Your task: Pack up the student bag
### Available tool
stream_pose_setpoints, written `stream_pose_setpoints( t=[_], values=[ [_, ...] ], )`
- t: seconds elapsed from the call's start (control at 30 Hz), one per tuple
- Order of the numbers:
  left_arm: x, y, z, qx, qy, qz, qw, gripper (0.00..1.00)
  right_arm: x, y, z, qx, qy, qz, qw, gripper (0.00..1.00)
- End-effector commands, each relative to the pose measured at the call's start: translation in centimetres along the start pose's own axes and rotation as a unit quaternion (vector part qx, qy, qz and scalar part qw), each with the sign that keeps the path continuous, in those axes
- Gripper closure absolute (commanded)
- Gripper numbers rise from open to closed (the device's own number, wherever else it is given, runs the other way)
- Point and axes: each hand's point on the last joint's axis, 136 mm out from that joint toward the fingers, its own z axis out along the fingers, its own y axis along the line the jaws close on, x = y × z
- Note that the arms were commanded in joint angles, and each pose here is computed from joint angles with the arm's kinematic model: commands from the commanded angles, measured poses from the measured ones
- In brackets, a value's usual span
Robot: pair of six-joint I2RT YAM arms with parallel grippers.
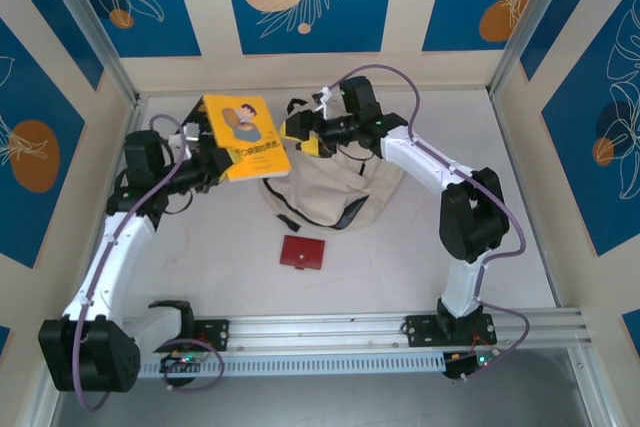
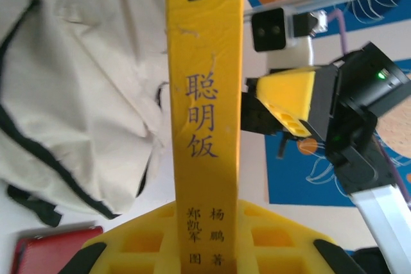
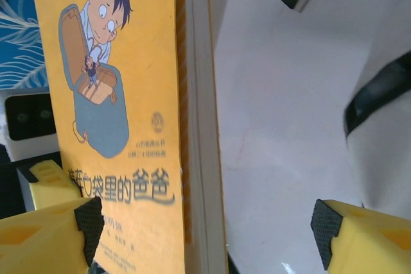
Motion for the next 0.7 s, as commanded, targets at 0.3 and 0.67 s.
stream_pose_setpoints(
  t=[0.3,0.67],
  values=[
    [-0.5,-6.8,2.8,0.098,0.034,0.090,0.991,1.00,-0.4,5.4,-0.7,-0.158,0.066,-0.021,0.985,0.19],
    [-1.3,-5.4,3.3,0.063,0.021,0.070,0.995,1.00,-1.3,4.7,-3.5,-0.144,-0.001,0.024,0.989,0.67]
  ],
)
